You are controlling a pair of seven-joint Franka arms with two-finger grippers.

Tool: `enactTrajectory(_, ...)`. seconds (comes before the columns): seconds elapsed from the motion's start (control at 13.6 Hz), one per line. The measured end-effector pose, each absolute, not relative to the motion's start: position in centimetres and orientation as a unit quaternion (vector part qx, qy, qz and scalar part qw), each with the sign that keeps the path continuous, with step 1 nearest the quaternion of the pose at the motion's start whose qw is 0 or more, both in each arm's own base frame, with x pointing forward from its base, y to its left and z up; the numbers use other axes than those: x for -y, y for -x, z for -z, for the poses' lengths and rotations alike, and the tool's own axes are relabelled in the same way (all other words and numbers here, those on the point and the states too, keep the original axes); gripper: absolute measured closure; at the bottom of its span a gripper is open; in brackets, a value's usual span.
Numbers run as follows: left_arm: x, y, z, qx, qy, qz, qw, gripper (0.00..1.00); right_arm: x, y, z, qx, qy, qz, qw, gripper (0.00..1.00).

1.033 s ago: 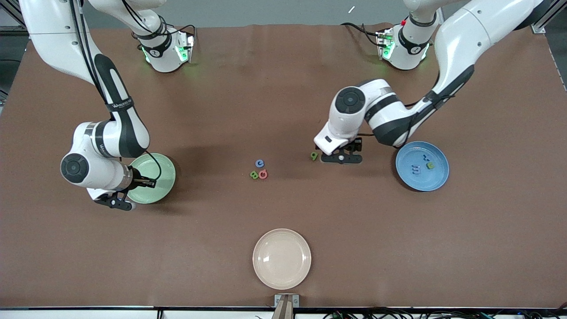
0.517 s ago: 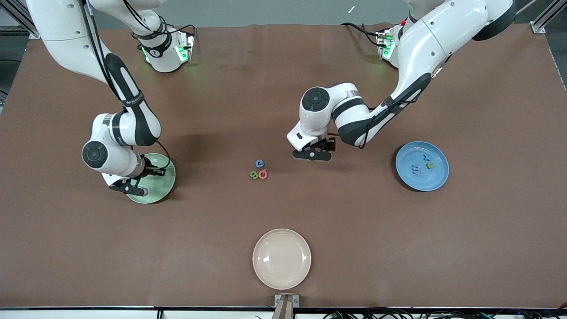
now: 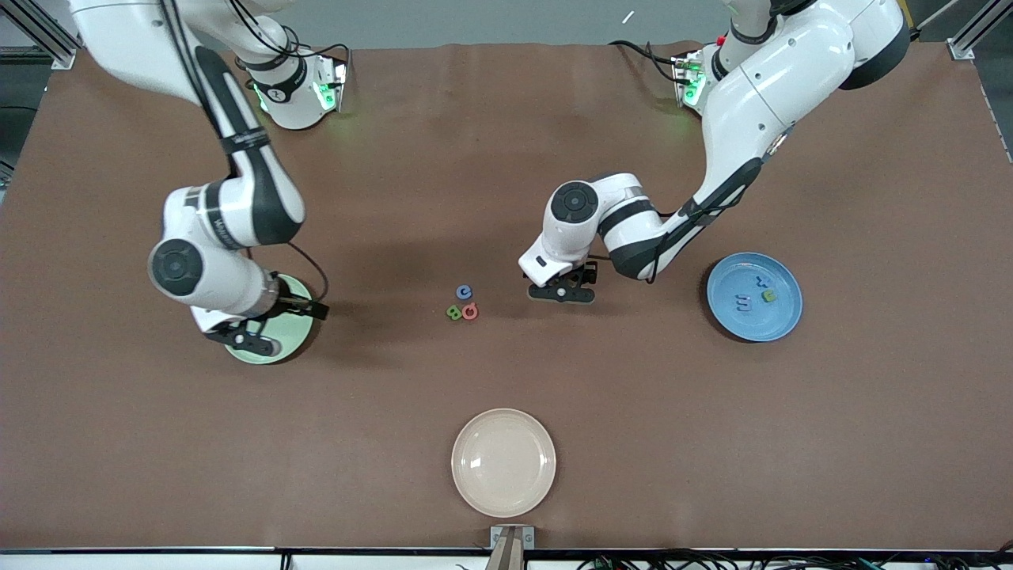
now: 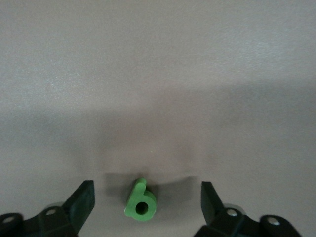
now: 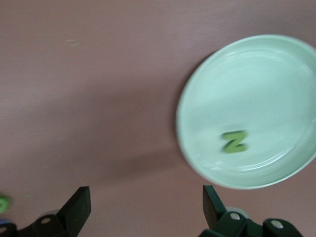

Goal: Sort upper and lower case letters into plates
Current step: 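Grasp the green b with the left gripper while the right gripper returns, then carry b to the blue plate with the left gripper while the right gripper carries B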

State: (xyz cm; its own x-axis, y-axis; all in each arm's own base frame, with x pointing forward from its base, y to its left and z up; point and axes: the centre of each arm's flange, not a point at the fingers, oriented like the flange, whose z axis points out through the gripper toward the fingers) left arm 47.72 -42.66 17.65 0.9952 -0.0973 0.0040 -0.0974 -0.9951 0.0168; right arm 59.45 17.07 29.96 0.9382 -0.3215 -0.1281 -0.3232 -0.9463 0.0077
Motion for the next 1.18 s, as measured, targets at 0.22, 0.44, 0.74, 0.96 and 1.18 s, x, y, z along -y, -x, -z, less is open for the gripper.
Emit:
enactTrajectory(0.22, 42.9, -47.5, -17.5, 0.048, -0.999, 0.0, 0.008, 0.39, -26.3, -58.9, -30.7, -0.206, 0.976, -0.055, 0.039, 0.0)
enactTrajectory(0.44, 43.0, -47.1, -17.4, 0.043, -0.999, 0.001, 0.006, 0.52, -33.6, -58.0, -26.9, -0.249, 0.967, -0.027, 0.052, 0.0)
enactTrajectory(0.74, 43.0, -47.1, -17.4, 0.043, -0.999, 0.002, 0.005, 0.54, -39.5, -55.3, -20.8, -0.269, 0.962, -0.016, 0.048, 0.0)
enactTrajectory(0.96, 43.0, -47.0, -17.3, 0.043, -0.999, 0.002, 0.004, 0.51, -39.6, -55.5, -20.5, -0.291, 0.956, -0.01, 0.041, 0.0)
enactTrajectory(1.18, 42.9, -46.9, -17.3, 0.044, -0.999, 0.003, 0.002, 0.5, -38.7, -56.1, -20.4, -0.314, 0.949, -0.002, 0.031, 0.0)
